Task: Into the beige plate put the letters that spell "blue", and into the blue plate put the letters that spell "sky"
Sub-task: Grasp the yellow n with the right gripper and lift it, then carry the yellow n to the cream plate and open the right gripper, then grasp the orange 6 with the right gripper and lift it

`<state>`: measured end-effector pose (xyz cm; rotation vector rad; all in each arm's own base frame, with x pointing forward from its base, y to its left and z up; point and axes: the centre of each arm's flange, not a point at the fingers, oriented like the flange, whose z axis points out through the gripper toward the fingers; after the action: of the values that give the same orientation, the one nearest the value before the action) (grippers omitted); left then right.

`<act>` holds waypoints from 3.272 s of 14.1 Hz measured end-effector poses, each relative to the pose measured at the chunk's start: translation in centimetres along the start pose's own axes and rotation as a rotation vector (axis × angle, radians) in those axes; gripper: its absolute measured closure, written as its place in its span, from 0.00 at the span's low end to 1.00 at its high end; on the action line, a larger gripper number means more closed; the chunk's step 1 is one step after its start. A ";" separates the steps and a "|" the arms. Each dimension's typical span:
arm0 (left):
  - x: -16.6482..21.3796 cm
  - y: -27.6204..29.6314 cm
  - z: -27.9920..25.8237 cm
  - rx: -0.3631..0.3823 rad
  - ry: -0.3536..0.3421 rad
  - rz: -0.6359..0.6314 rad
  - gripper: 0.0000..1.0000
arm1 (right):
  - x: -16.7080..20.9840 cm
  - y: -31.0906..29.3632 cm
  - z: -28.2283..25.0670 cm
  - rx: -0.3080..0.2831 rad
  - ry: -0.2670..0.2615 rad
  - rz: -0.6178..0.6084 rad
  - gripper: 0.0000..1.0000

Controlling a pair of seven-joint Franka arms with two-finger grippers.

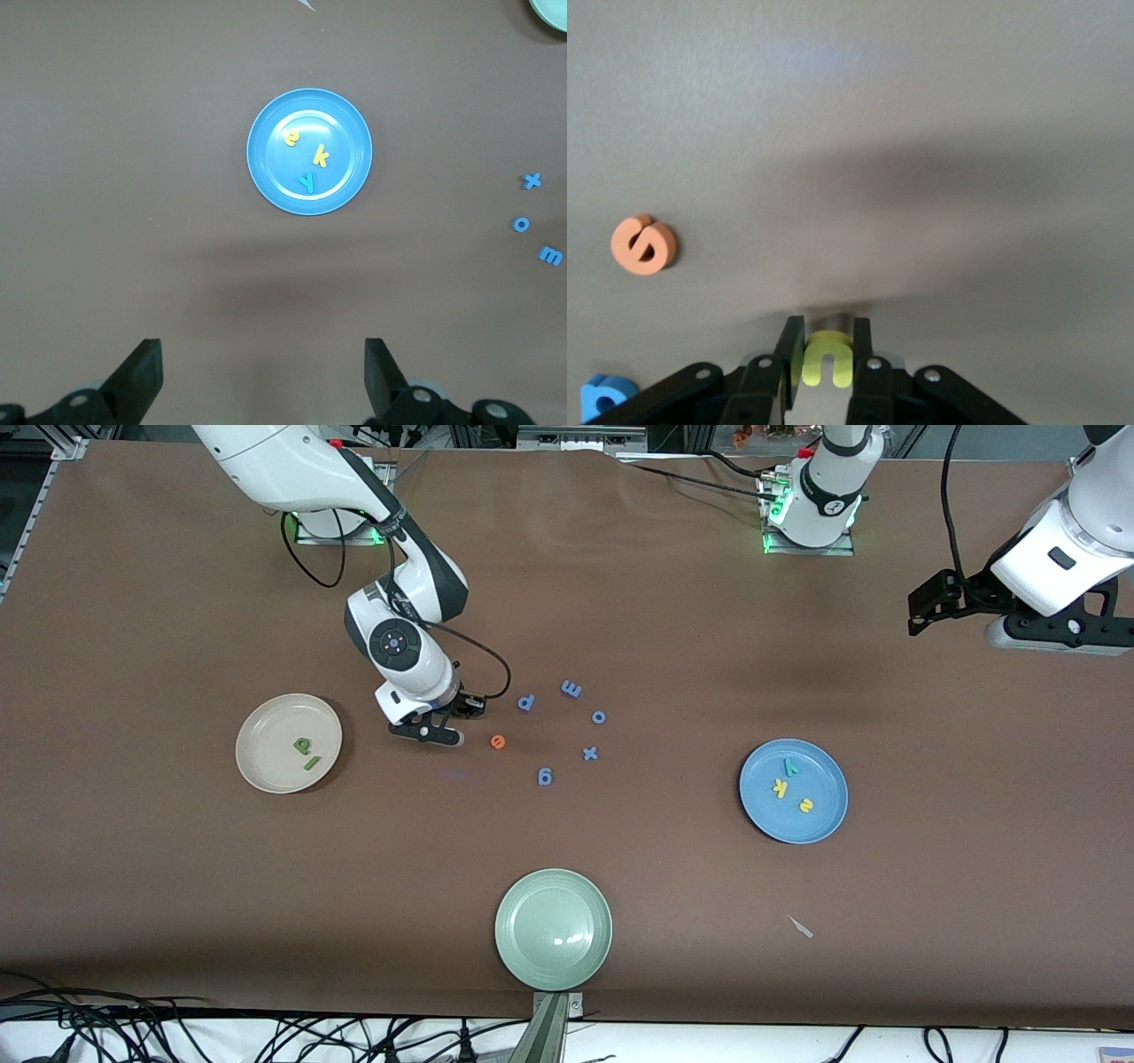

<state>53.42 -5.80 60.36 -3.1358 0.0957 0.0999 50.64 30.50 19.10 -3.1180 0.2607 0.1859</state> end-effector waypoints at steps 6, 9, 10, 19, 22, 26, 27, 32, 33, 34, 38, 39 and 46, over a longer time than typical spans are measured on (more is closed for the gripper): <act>0.0 0.0 0.0 0.000 0.000 0.000 0.00 | 5.8 8.6 -2.6 -0.100 -0.034 -0.184 0.74; 0.0 0.0 0.0 0.000 0.000 0.000 0.00 | 8.7 14.4 -4.1 -0.138 -0.055 -0.263 0.74; 0.0 0.0 0.0 0.000 0.000 0.000 0.00 | 9.6 16.4 -4.7 -0.147 -0.057 -0.293 0.74; 0.0 0.0 0.0 0.000 0.000 0.001 0.00 | 12.3 21.6 -6.6 -0.164 -0.051 -0.366 0.30; 0.0 0.1 0.0 0.000 0.000 0.001 0.00 | 11.4 17.0 -7.4 -0.148 -0.035 -0.308 0.00; 0.0 0.1 0.0 0.000 0.000 0.001 0.00 | 9.0 9.0 -6.6 -0.112 -0.024 -0.228 0.00; 0.0 0.1 0.0 0.000 0.000 0.001 0.00 | 8.6 7.3 -6.2 -0.100 -0.024 -0.200 0.00; 0.0 0.1 0.0 0.000 0.000 0.001 0.00 | 7.4 0.0 -4.5 -0.027 0.008 -0.084 0.00; 0.0 0.0 0.0 0.000 0.000 0.001 0.00 | 6.8 -1.5 -3.9 -0.017 0.020 -0.069 0.00; 0.0 0.0 0.0 0.000 0.000 0.001 0.00 | 6.0 -3.2 -3.3 -0.009 0.030 -0.058 0.00; 0.0 0.0 0.0 0.000 0.000 0.000 0.00 | 3.4 -7.5 -1.0 0.014 0.057 -0.034 0.00; 0.0 0.0 0.0 0.000 0.000 -0.001 0.00 | 3.1 -8.0 -0.6 0.017 0.059 -0.029 0.00; 0.0 -0.1 0.0 0.000 -0.003 -0.003 0.00 | 2.6 -8.6 1.1 0.018 0.058 -0.030 0.09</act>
<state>53.41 -5.66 60.34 -3.1358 0.0916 0.1048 54.45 38.55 17.68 -3.1105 0.2149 0.0930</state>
